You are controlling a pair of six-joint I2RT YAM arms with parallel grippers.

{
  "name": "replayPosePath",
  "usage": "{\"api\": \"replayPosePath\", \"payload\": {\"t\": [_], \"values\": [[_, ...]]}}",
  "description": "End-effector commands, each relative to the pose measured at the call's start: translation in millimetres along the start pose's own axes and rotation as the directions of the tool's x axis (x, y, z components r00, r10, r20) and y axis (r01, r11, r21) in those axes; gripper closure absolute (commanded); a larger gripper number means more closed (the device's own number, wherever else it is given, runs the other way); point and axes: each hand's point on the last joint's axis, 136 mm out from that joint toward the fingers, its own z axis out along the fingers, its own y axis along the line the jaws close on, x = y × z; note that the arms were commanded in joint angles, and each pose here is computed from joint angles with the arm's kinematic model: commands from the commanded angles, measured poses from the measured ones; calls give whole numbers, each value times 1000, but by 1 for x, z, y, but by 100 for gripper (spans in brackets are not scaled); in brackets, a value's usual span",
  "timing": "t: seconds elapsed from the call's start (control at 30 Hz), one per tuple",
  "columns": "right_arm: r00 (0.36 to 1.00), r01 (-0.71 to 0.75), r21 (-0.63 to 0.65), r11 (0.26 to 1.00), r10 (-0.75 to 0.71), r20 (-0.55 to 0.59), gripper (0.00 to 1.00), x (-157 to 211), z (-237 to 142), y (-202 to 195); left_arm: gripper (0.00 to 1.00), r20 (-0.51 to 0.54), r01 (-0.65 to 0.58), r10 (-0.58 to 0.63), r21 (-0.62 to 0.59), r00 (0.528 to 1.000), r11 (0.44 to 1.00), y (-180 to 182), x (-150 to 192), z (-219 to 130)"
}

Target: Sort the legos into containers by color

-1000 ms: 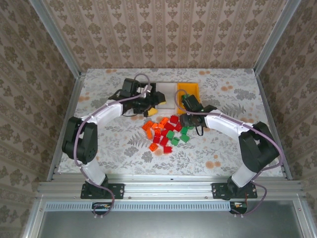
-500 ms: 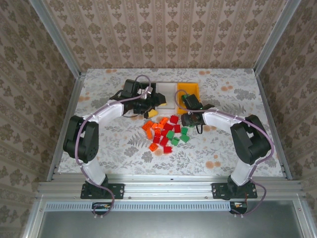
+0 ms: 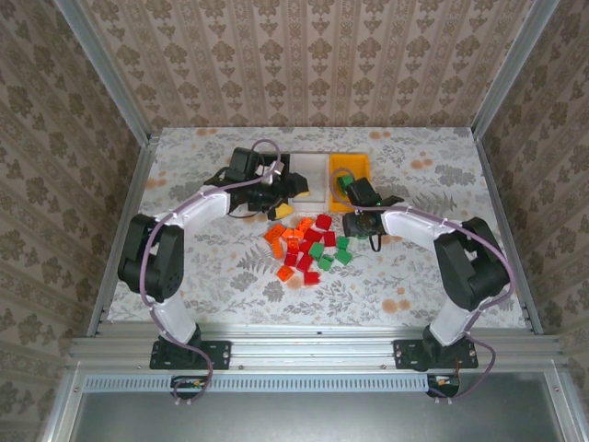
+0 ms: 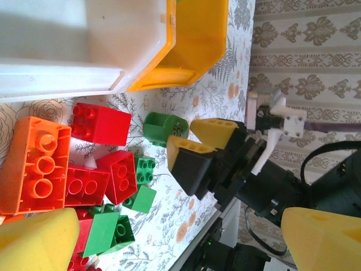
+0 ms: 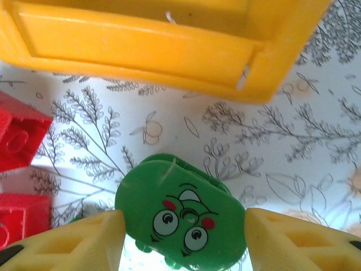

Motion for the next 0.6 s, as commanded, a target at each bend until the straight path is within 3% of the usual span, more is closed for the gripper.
{"api": "replayPosePath", "payload": {"t": [0.0, 0.23, 0.4, 0.57], "values": [[999, -35, -43, 998, 36, 19, 41, -1, -21, 1, 0, -6, -9, 9, 1, 1000, 1000, 1, -1, 1], [996, 77, -5, 997, -78, -39, 35, -1, 0, 2, 0, 0, -22, 22, 8, 1000, 1000, -4, -1, -2], [994, 107, 52, 993, -106, -23, 28, -10, 10, -5, 0, 1, -25, 25, 9, 1000, 1000, -5, -1, -3], [994, 103, 58, 993, -101, -37, 27, -13, 18, -7, 0, 3, -27, 27, 13, 1000, 1000, -7, -1, -4]]}}
